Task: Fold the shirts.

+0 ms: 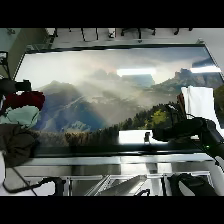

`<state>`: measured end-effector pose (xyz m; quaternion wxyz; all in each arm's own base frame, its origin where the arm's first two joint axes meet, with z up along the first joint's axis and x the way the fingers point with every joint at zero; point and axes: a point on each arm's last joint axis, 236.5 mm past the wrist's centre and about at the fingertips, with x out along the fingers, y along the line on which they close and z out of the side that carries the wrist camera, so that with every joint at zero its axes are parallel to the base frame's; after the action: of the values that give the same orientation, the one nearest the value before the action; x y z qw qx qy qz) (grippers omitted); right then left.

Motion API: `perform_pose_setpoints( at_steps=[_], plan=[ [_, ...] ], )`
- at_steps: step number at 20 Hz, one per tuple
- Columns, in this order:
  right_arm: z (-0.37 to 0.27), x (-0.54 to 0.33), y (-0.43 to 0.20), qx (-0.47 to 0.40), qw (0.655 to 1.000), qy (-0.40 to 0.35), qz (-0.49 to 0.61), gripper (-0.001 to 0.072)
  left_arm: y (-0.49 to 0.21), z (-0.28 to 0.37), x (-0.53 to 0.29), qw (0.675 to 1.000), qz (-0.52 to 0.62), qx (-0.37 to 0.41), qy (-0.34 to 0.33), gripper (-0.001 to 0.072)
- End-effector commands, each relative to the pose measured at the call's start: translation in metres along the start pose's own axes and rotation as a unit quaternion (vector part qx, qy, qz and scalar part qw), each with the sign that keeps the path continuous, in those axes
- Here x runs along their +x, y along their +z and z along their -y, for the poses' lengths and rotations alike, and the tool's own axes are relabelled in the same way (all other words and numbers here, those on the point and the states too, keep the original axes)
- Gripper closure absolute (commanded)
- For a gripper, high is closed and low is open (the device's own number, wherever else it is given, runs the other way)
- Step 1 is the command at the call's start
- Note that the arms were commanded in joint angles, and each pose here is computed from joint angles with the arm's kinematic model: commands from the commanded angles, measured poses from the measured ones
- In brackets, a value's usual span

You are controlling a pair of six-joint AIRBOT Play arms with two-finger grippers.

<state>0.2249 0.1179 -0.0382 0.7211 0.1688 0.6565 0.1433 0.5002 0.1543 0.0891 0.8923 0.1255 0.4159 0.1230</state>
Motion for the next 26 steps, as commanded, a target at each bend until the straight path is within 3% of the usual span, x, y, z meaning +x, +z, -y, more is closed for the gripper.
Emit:
perform_pose_setpoints(
  at_steps=[1,8,9,10,11,14,16,21,23,26],
  plan=[
    [0.000,0.000,0.000,0.000,1.000,0.000,0.000,0.0686,-0.035,-0.015,0.115,0.996,-0.085,0.018,0.019,0.0009],
    [-0.003,0.000,0.000,0.002,1.000,0.006,0.000,0.0686,-0.080,-0.006,0.186,0.986,-0.169,0.013,0.010,0.0025],
    [-0.004,0.000,0.000,0.003,1.000,0.007,-0.001,0.0686,-0.087,-0.005,0.186,0.982,-0.186,0.013,0.009,0.0223],
    [-0.007,0.000,-0.001,0.006,1.000,0.015,-0.002,0.0686,-0.094,-0.004,0.184,0.979,-0.205,0.011,0.007,0.0589],
    [-0.013,0.000,-0.001,0.011,1.000,0.026,-0.001,0.0686,-0.097,-0.005,0.181,0.977,-0.215,0.009,0.007,0.0692],
    [-0.028,-0.001,0.000,0.034,0.998,0.059,-0.003,0.0686,-0.070,-0.010,0.162,0.979,-0.201,-0.036,0.015,0.0693],
    [-0.039,-0.003,0.000,0.077,0.994,0.082,-0.005,0.0686,-0.016,0.004,0.129,0.987,-0.142,-0.069,-0.018,0.0692],
    [-0.060,-0.023,0.028,0.072,0.990,0.112,0.037,0.0687,0.136,0.110,-0.050,0.975,0.067,-0.084,-0.194,0.0693],
    [-0.074,-0.051,0.061,0.022,0.988,0.118,0.098,0.0687,0.149,0.165,-0.128,0.957,0.088,-0.058,-0.271,0.0693],
    [-0.092,-0.113,0.103,-0.059,0.974,0.116,0.185,0.0686,0.114,0.245,-0.203,0.930,0.050,-0.020,-0.364,0.0692]
  ],
)
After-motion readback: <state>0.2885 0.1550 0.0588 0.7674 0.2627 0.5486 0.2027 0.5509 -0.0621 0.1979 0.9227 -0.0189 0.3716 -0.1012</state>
